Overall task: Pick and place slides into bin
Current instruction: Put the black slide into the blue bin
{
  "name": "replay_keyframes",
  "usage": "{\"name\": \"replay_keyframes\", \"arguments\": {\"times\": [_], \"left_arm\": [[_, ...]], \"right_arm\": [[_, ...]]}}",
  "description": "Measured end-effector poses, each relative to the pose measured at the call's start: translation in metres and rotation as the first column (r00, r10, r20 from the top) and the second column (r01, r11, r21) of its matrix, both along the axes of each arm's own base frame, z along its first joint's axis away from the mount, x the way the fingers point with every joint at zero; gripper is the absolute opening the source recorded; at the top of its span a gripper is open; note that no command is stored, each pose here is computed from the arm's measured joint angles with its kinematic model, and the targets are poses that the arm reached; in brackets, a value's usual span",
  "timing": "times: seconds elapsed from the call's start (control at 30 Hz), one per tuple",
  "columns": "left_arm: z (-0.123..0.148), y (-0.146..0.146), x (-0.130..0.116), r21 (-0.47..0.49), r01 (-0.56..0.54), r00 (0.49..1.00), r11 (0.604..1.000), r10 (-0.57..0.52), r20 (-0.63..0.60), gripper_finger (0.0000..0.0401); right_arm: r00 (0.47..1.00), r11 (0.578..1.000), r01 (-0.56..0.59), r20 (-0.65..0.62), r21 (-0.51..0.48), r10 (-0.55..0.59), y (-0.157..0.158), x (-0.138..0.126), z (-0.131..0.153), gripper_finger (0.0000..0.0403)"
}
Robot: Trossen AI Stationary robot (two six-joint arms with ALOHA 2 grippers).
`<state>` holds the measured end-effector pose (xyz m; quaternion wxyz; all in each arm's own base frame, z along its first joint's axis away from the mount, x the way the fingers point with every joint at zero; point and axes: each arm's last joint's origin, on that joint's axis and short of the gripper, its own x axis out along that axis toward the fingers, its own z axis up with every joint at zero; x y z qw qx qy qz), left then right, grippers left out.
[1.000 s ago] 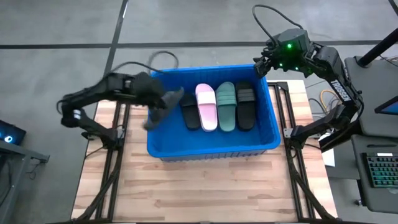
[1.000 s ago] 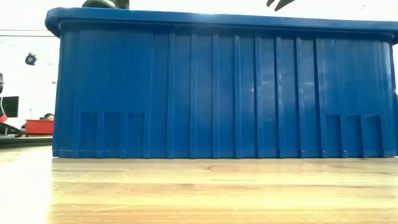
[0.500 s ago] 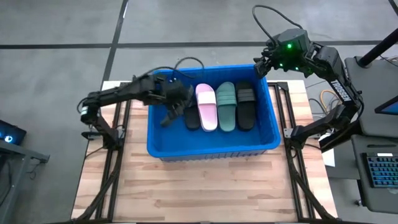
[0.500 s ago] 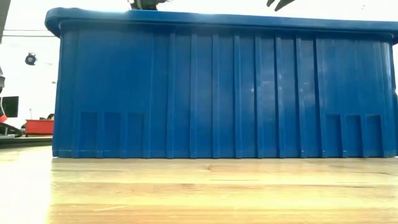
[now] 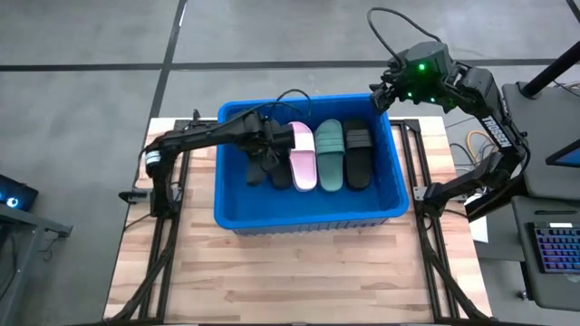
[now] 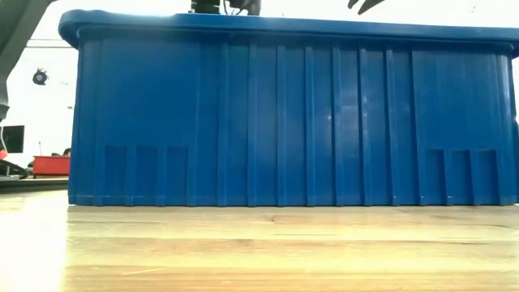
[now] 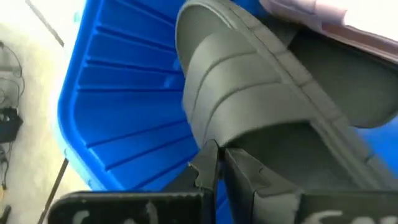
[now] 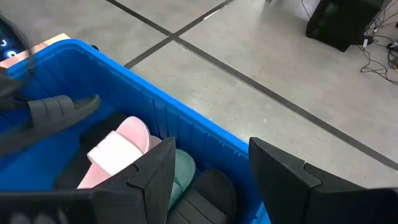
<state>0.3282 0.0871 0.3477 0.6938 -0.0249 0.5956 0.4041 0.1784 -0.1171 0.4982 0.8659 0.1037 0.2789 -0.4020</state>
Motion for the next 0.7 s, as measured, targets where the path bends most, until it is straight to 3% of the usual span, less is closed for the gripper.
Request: {"name": "replay_keyframes", "arguments": {"times": [0.7], "left_arm": [[-0.053,0.034,0.056,-0.085,-0.112,0.993,0.990,0.108,-0.046,0.0000]], "right_arm": [[1.000,1.000,0.000,0.019,-0.011,0.000,0.004,-0.007,0.004,0.0194]]}}
